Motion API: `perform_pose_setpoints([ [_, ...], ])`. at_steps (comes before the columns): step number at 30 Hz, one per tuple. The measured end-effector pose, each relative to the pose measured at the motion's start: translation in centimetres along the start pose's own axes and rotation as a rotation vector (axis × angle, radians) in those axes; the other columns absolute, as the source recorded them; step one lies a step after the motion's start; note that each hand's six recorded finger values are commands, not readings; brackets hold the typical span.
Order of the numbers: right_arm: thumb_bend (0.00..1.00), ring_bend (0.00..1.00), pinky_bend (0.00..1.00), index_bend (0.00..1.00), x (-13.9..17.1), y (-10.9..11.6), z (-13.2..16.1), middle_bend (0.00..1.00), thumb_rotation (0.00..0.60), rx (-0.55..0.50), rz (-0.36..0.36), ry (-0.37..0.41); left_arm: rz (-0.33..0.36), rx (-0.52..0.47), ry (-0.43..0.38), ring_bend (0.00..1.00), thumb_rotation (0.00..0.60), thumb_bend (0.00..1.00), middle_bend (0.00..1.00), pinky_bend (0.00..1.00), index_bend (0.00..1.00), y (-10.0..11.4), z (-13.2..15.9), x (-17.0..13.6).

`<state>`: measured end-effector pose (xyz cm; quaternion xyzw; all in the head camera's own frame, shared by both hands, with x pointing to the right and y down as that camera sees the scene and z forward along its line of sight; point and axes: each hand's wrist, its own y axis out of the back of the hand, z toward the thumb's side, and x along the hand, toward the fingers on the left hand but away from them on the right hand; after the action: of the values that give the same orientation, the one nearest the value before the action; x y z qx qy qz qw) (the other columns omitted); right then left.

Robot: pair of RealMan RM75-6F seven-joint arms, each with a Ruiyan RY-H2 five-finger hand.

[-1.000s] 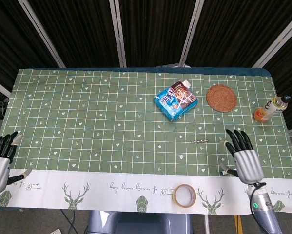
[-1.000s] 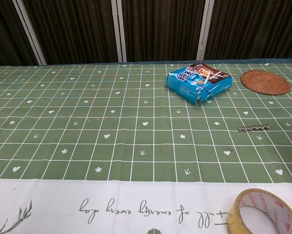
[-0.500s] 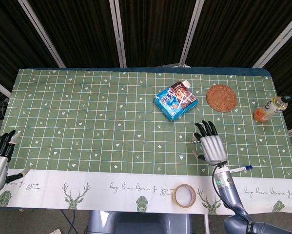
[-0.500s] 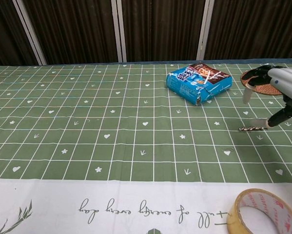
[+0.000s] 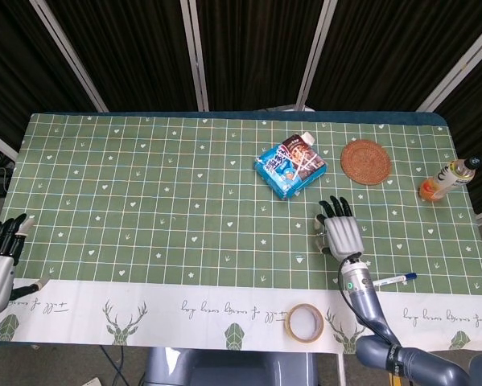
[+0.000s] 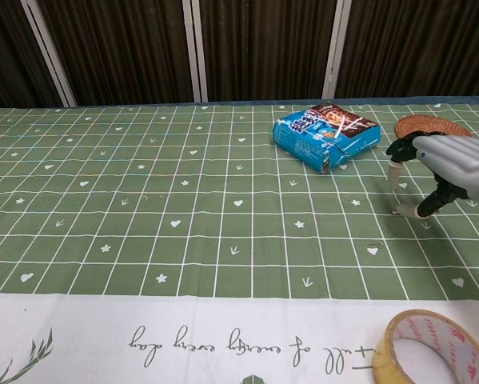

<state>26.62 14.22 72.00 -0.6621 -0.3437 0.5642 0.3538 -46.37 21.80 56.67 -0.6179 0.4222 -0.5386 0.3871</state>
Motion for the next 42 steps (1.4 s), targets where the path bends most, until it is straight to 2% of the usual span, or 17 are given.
perform_pose_setpoints([
  [16,0.25,0.0,0.0,0.5,-1.7,-2.3,-0.9,0.15,0.6,-0.005,0.049,-0.039,-0.006,0.004,0.008,0.0,0.6,0.01,0.0,0.0,0.0,-0.2,-0.2,0.3],
  [28,0.3,0.0,0.0,0.53,-1.7,-3.5,-1.4,0.16,0.6,-0.017,0.076,-0.055,-0.007,0.006,0.012,0.0,0.6,0.01,0.0,0.0,0.0,-0.2,-0.2,0.3],
  [36,0.34,0.0,0.0,0.57,-1.6,-3.4,-1.1,0.18,0.6,-0.028,0.066,-0.045,-0.001,0.001,0.01,0.0,0.6,0.01,0.0,0.0,0.0,0.0,-0.2,0.3],
  [42,0.36,0.0,0.0,0.59,-1.1,-2.1,0.0,0.19,0.6,-0.131,0.031,-0.026,-0.002,0.0,0.007,0.0,0.6,0.01,0.0,0.0,0.0,0.0,-0.1,0.2],
])
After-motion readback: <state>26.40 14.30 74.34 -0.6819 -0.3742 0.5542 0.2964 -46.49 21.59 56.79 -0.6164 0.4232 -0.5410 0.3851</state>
